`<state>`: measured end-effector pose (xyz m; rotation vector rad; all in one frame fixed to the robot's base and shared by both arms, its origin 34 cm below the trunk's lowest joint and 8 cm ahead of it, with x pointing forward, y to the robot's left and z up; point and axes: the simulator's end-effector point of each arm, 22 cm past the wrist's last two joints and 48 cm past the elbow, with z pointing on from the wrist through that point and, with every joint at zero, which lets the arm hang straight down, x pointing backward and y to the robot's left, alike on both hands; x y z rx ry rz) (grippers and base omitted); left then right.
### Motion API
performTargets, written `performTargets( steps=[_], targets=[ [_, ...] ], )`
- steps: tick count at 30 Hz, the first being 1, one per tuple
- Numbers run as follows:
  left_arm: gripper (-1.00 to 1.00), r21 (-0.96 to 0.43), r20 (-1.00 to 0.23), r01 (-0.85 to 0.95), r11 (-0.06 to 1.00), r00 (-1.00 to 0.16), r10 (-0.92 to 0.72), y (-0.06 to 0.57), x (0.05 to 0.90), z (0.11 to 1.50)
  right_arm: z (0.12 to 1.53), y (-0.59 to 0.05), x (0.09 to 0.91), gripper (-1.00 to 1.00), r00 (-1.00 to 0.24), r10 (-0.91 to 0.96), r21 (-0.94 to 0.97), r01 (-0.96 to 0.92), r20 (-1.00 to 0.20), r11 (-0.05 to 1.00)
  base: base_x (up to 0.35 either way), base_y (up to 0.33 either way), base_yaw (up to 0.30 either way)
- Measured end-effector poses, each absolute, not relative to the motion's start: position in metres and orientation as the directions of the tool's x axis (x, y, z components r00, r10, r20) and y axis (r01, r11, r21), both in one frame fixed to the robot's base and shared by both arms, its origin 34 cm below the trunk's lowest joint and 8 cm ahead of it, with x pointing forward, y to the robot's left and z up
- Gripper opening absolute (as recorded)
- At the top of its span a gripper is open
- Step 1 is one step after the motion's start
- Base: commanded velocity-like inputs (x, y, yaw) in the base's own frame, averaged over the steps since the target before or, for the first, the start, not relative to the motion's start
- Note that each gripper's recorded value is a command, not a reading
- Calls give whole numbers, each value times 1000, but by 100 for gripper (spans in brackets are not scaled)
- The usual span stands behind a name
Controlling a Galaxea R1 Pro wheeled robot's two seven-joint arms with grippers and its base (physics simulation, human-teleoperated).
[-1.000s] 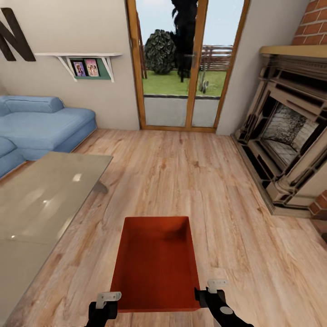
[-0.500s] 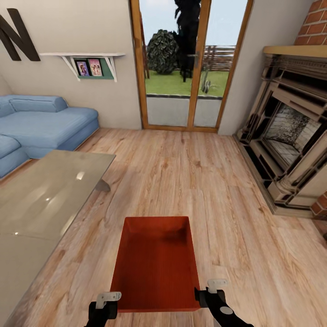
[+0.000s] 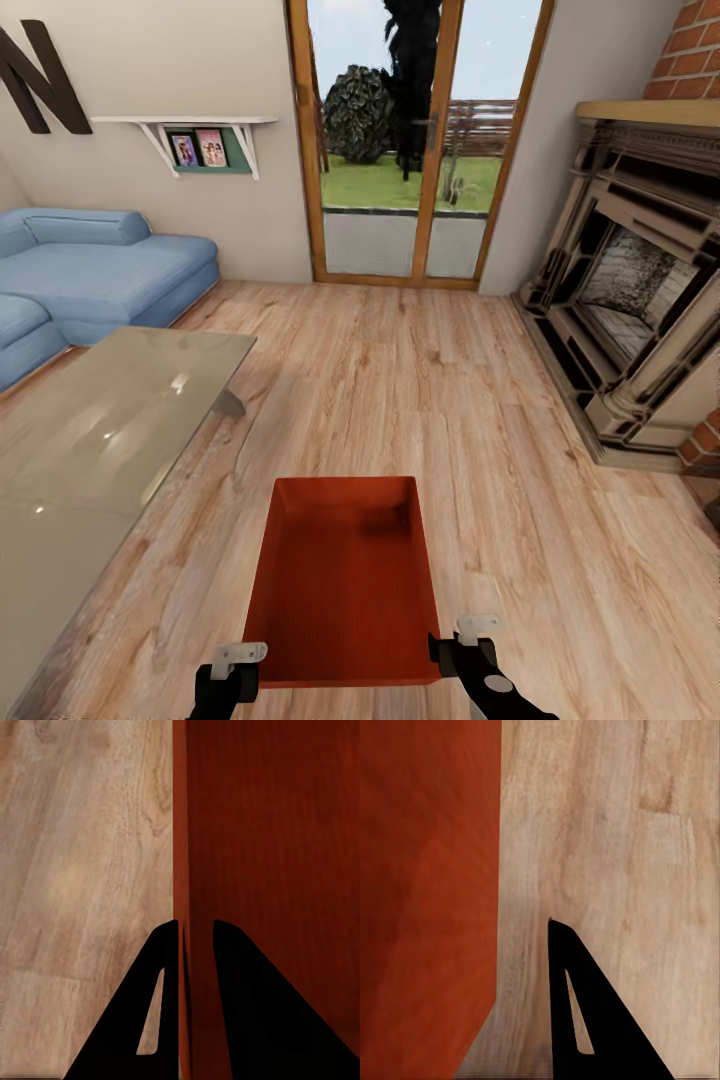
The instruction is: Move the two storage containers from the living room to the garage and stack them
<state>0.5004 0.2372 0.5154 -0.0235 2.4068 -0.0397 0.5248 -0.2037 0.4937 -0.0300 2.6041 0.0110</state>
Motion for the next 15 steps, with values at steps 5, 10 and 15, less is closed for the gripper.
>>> performTargets(
  steps=[5, 10, 15],
  targets=[
    [-100, -35, -669, -6, 999, -742, -28, 237, 500, 515, 493, -204, 525, -100, -859, -19, 2, -24, -512, 1000, -249, 0, 0],
    [-100, -35, -669, -6, 999, -743, -28, 237, 500, 515, 493, -204, 525, -100, -859, -19, 2, -23, -511, 1000, -325, 0, 0],
    [-100, -35, -669, -6, 999, -743, -28, 237, 500, 515, 493, -204, 525, -100, -859, -19, 2, -23, -511, 1000, -340, 0, 0]
  ],
)
